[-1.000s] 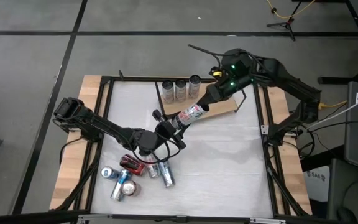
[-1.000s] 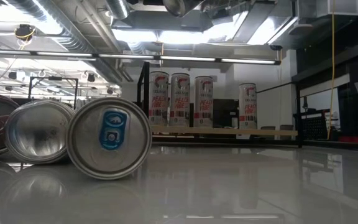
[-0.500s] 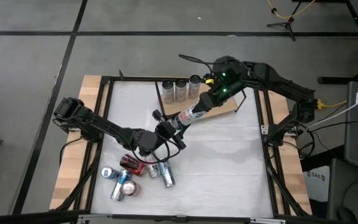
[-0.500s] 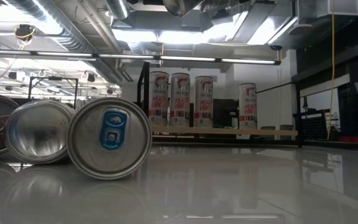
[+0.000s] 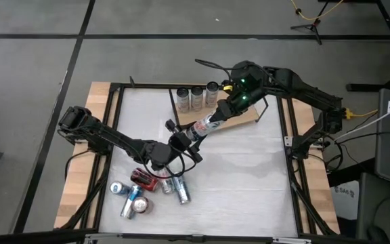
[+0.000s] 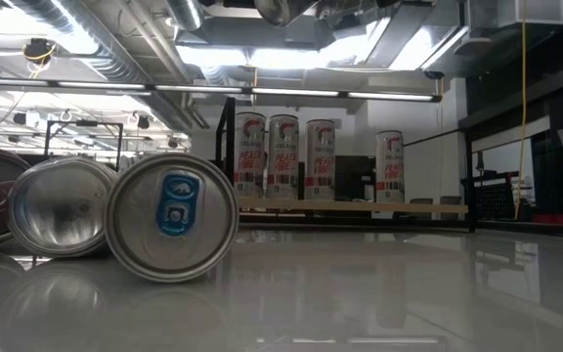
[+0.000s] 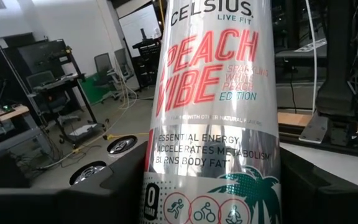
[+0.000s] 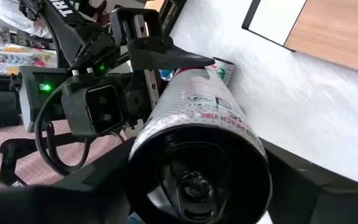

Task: Place canned beverage on shelf
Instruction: Put the white pink soda can on the shelf aligned with the other white pink soda cans

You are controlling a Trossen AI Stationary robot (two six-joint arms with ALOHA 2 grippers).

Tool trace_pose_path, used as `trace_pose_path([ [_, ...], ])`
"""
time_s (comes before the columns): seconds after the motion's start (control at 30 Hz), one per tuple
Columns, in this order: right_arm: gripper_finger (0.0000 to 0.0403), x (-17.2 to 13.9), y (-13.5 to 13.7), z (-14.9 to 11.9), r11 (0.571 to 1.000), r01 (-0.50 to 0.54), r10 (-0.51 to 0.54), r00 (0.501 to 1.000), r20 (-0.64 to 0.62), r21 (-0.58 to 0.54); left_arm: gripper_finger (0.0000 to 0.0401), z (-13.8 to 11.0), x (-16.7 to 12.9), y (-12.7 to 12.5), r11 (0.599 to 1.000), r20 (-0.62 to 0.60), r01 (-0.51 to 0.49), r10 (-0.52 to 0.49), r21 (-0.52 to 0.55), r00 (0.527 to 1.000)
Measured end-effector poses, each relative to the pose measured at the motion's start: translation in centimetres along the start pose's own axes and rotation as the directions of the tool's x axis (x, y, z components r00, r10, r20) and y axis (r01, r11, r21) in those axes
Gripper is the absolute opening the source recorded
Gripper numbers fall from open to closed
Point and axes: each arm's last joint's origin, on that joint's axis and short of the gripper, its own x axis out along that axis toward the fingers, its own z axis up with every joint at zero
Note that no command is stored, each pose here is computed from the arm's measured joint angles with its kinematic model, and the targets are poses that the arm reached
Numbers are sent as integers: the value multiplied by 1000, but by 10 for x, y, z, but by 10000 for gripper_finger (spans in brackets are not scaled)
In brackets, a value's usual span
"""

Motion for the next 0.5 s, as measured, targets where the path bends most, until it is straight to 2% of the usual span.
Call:
trace_pose_path([
  [0.13,245,0,0,0,1000,10,-10,1000,15,-11,244,0,0,0,1000,-1,-2,2,3,1000],
  [0.4,260,0,0,1,999,21,-20,999,29,-45,271,-1,0,0,1000,-2,12,-12,11,1000],
  [0.5,253,0,0,1,997,20,-17,999,30,-77,282,0,0,-1,1000,3,24,-24,3,1000],
])
